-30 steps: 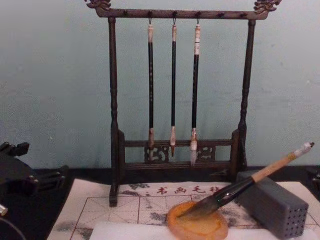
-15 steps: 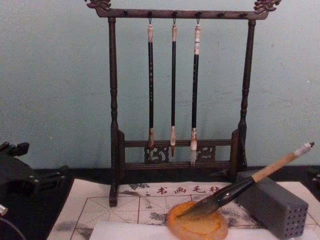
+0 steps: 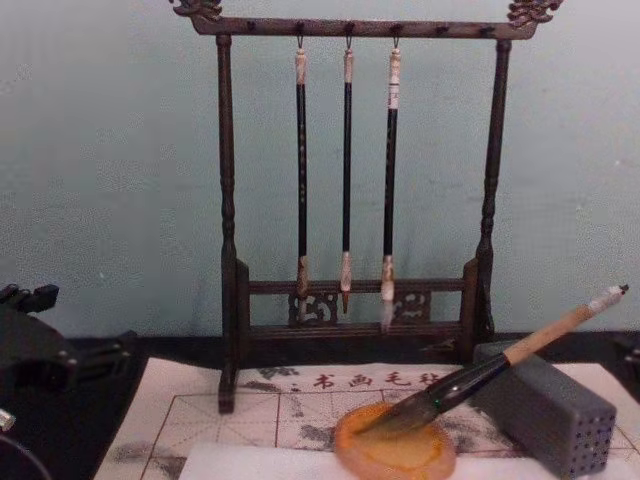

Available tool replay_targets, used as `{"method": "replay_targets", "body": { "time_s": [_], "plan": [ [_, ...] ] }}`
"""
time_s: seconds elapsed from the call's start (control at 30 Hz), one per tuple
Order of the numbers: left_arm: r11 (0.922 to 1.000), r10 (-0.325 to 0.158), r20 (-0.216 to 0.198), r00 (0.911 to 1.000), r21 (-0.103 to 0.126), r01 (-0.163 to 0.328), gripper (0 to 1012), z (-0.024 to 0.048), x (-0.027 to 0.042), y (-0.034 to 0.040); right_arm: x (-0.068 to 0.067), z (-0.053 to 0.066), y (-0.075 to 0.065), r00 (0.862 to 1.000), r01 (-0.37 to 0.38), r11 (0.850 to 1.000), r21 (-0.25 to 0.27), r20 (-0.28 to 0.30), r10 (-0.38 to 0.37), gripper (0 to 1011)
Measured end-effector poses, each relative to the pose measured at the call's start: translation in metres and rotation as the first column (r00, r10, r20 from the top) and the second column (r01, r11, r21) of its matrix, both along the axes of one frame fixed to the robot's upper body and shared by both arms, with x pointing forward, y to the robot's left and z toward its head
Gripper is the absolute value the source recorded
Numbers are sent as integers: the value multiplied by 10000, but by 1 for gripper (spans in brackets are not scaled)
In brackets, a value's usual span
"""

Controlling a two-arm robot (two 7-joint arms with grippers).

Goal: Pick up the brush from the inkstone, write on the paper, then place the brush back to its original position.

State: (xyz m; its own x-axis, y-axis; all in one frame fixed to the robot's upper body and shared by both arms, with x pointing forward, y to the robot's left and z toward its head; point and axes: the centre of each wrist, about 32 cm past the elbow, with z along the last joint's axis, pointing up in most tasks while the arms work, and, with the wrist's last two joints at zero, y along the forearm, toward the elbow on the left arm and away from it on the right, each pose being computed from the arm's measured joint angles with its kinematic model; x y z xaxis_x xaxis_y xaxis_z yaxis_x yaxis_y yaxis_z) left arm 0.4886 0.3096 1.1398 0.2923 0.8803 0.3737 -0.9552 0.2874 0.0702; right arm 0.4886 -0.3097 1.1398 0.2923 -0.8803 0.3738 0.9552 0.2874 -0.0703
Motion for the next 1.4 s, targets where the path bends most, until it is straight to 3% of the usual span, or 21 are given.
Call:
{"method": "replay_targets", "body": {
  "time_s": [0.4, 0.57, 0.63, 0.83, 0.87, 0.97, 1.03, 1.07, 1.1, 1.13, 1.17, 1.2, 1.23, 1.27, 1.3, 1.33, 1.37, 1.4],
  "plan": [
    [10000, 1, 0, 10000, 1, -1, 1001, 0, 0, 0, 1, 2, -3, 10000, -24, 10000, 59, -19, 24, 1000],
    [10000, 0, 0, 10000, 0, 0, 1001, 0, 0, 0, -9, 22, -12, 9997, -126, 9976, 682, -181, 139, 1000],
    [10000, 1, 0, 10000, 1, -1, 1001, 0, 0, 0, -30, 34, -11, 9992, -187, 9927, 1190, -342, 230, 1000],
    [10000, 0, 0, 10000, 0, 0, 1001, 0, 0, 0, -70, 76, -13, 9930, -305, 9577, 2860, -1007, 617, 1000],
    [10000, 0, -1, 10000, 0, 0, 1001, 0, 0, 0, -78, 82, -6, 9893, -286, 9418, 3351, -1257, 748, 1000],
    [10000, 0, 0, 10000, 0, 0, 1001, 0, 0, 0, -83, 98, -1, 9825, -188, 9102, 4138, -1613, 936, 1000],
    [10000, 0, -1, 10000, 0, 0, 1001, 0, 0, 0, -83, 108, 11, 9722, 7, 8639, 5036, -2028, 1174, 1000],
    [10000, 1, 0, 10000, 0, -1, 1001, 0, 0, 0, -80, 110, 17, 9685, 83, 8491, 5281, -2154, 1245, 1000],
    [10000, 0, -1, 10000, -1, 0, 1001, 0, 0, 0, -80, 110, 17, 9685, 83, 8491, 5281, -2154, 1245, 1000],
    [10000, 0, -1, 10000, 0, 0, 1001, 0, 0, 0, -73, 114, 23, 9615, 252, 8175, 5754, -2379, 1378, 1000],
    [10000, 0, -1, 10000, 0, 0, 1001, 0, 0, 0, -69, 117, 26, 9582, 342, 8017, 5968, -2475, 1434, 1000],
    [10000, 0, -1, 10000, 0, 0, 1001, 0, 0, 0, -61, 117, 32, 9516, 533, 7706, 6351, -2663, 1536, 1000],
    [10000, 1, 0, 10000, 0, -1, 1001, 0, 0, 0, -57, 113, 37, 9480, 644, 7546, 6530, -2763, 1582, 1000],
    [10000, 0, 0, 10000, 0, 0, 1001, 0, 0, 0, -50, 105, 43, 9422, 846, 7236, 6850, -2912, 1655, 1000],
    [10000, 1, 0, 10000, 1, -1, 1001, 0, 0, 0, -46, 102, 45, 9394, 950, 7076, 7002, -2982, 1690, 1000],
    [10000, 1, 0, 10000, 0, -1, 1001, 0, 0, 0, -46, 102, 45, 9394, 950, 7076, 7002, -2982, 1690, 1000],
    [10000, 0, 0, 10000, 0, 0, 1001, 0, 0, 0, -36, 96, 51, 9345, 1148, 6758, 7281, -3099, 1752, 1000],
    [10000, 0, 0, 10000, 0, 0, 1001, 0, 0, 0, -32, 92, 55, 9321, 1235, 6608, 7404, -3149, 1787, 1000]
  ]
}}
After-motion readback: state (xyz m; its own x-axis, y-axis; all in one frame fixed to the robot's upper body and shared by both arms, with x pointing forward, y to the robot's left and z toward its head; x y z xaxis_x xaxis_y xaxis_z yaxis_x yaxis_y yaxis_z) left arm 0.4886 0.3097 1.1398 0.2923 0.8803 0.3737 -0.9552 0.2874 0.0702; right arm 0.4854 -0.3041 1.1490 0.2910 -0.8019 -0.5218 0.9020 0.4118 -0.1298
